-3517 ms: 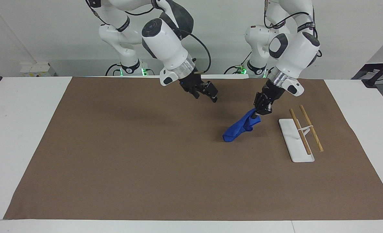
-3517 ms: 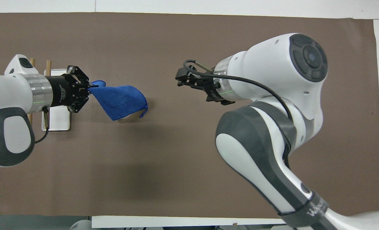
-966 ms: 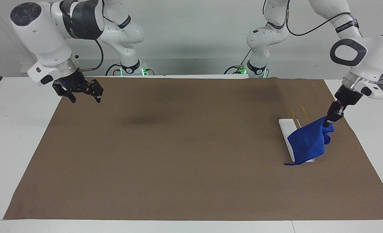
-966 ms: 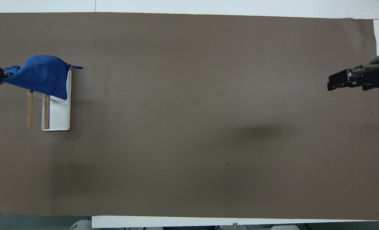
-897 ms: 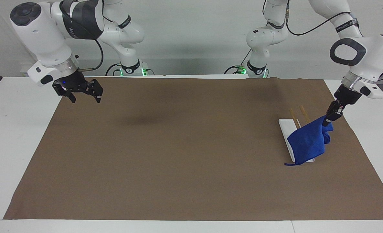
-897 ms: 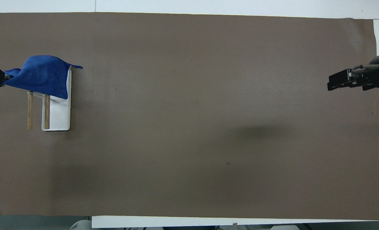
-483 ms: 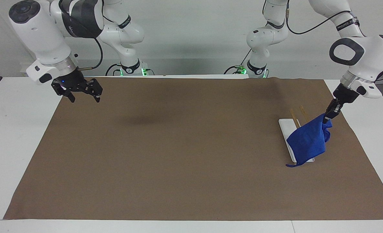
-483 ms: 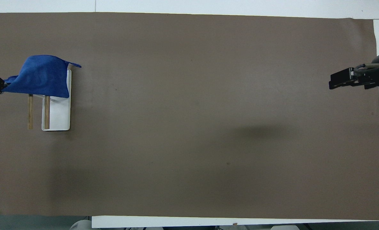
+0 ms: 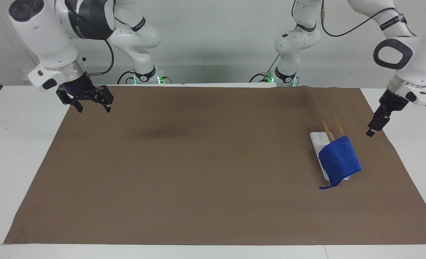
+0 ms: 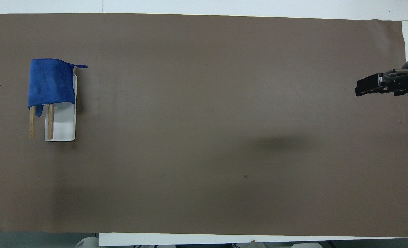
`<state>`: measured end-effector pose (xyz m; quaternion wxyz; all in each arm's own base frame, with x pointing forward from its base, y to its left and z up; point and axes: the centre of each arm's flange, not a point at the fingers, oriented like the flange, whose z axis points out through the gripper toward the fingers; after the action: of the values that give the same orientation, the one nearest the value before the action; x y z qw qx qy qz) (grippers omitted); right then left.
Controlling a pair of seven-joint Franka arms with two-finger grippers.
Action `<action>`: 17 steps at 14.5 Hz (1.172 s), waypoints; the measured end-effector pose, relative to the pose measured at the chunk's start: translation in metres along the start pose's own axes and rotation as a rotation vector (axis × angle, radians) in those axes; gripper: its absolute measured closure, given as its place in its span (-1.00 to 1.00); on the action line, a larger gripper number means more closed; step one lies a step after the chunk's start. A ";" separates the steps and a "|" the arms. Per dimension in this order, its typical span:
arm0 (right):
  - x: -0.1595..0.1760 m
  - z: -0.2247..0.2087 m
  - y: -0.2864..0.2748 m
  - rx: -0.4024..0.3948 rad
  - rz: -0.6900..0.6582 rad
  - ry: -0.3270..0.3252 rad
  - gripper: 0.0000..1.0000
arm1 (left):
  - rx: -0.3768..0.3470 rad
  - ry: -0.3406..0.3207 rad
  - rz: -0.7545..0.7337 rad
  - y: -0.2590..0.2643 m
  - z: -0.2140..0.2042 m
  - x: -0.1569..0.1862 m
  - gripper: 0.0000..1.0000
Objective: Right arm passes towel to left arm to hang
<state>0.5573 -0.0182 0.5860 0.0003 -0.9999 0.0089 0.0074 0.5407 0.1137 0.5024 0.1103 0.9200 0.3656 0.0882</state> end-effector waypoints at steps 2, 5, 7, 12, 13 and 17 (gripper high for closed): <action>0.000 0.000 0.000 0.000 0.000 0.000 -1.00 | 0.025 0.007 0.046 0.014 -0.025 0.001 -1.00; 0.000 0.000 0.000 0.000 0.000 -0.001 -1.00 | 0.088 -0.097 0.145 0.050 -0.064 -0.023 -1.00; 0.000 0.000 0.000 0.000 0.000 -0.002 -1.00 | 0.183 -0.168 0.266 0.082 -0.091 -0.056 -1.00; 0.000 0.000 -0.005 0.000 -0.009 -0.002 -1.00 | 0.301 -0.298 0.583 0.131 -0.129 -0.128 -1.00; 0.000 0.000 -0.007 0.000 -0.012 -0.002 -1.00 | 0.300 -0.304 0.616 0.135 -0.129 -0.134 -1.00; -0.001 0.000 0.018 0.001 0.037 -0.003 -1.00 | 0.296 -0.339 0.689 0.133 -0.123 -0.131 -1.00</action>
<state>0.5561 -0.0360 0.5855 0.0006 -0.9996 0.0276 0.0089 0.5042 -0.0543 0.6453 -0.0004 0.9960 0.0215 -0.0862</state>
